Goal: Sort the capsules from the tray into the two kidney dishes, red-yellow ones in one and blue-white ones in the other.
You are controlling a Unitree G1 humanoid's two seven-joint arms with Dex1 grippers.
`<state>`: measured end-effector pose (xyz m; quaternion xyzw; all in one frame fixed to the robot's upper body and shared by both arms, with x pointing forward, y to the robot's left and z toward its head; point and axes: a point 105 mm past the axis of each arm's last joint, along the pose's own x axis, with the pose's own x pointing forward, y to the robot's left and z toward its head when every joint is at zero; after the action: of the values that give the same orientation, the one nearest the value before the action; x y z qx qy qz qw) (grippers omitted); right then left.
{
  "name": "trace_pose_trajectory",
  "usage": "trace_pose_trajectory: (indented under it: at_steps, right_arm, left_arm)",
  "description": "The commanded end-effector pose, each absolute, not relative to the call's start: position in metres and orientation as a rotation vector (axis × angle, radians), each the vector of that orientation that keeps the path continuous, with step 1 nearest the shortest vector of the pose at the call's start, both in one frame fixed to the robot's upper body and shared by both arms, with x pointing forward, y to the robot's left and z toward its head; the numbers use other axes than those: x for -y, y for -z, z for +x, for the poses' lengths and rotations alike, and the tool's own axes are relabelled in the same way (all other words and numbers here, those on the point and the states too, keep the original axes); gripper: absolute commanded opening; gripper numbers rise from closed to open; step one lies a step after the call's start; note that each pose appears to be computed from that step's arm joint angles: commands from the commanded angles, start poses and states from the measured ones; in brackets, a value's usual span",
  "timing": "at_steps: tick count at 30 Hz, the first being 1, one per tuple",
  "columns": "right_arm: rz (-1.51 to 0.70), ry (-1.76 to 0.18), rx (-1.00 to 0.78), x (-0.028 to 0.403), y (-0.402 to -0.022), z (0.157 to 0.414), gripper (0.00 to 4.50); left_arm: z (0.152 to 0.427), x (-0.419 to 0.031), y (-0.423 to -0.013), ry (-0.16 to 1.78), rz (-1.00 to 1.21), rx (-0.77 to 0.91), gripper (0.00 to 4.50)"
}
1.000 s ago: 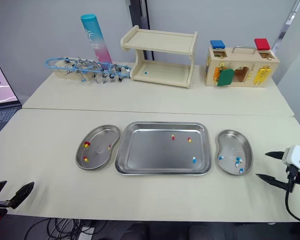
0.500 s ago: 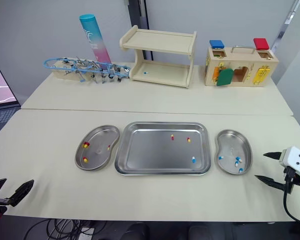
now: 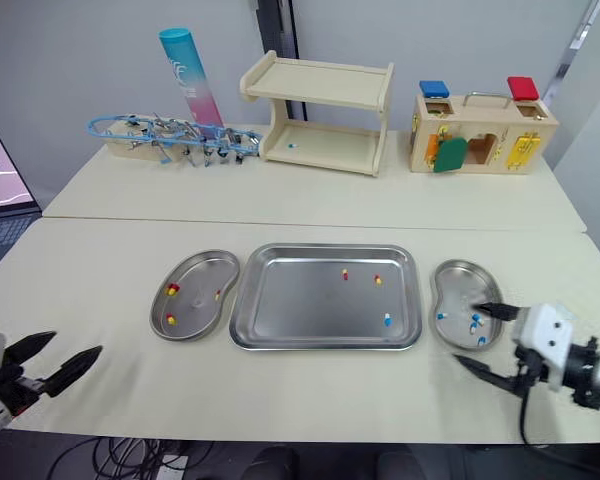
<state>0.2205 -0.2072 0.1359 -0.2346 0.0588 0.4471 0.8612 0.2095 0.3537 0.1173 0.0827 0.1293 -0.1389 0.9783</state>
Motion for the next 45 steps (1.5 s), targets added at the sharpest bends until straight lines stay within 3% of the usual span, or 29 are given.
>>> trace_pose_trajectory:
  at_steps: [1, 6, 15, 22, 31, 34, 38, 45]
  right_arm:
    - [-0.461, -0.922, -0.056, 0.182, -0.136, 0.213, 4.50]
    - [-0.425, -0.943, -0.050, 0.159, -0.121, 0.199, 4.50]
    - [-0.383, -0.929, -0.034, 0.148, -0.109, 0.201, 4.50]
    - [-0.386, -0.924, -0.039, 0.153, -0.096, 0.201, 4.50]
    - [-0.369, -0.890, -0.028, 0.153, -0.082, 0.194, 4.50]
    - [-0.366, -0.888, -0.018, 0.150, -0.081, 0.195, 4.50]
    - [-0.364, -0.888, -0.012, 0.146, -0.080, 0.195, 4.50]
    - [-0.362, -0.883, -0.001, 0.142, -0.081, 0.196, 4.50]
  left_arm:
    - [0.218, -0.322, -0.135, 0.433, 0.208, -0.221, 4.47]
    - [0.222, -0.279, -0.144, 0.614, 0.213, -0.192, 4.47]
    - [0.250, -0.192, -0.164, 0.830, 0.146, -0.063, 4.47]
    - [0.285, -0.133, -0.156, 0.933, 0.134, -0.038, 4.47]
    - [0.305, -0.092, -0.130, 0.984, 0.133, -0.006, 4.47]
    - [0.316, -0.081, -0.129, 0.964, 0.098, 0.009, 3.90]
    - [0.326, -0.065, -0.125, 0.971, 0.129, 0.011, 2.60]
    - [0.357, -0.050, -0.126, 0.945, 0.143, -0.020, 2.60]
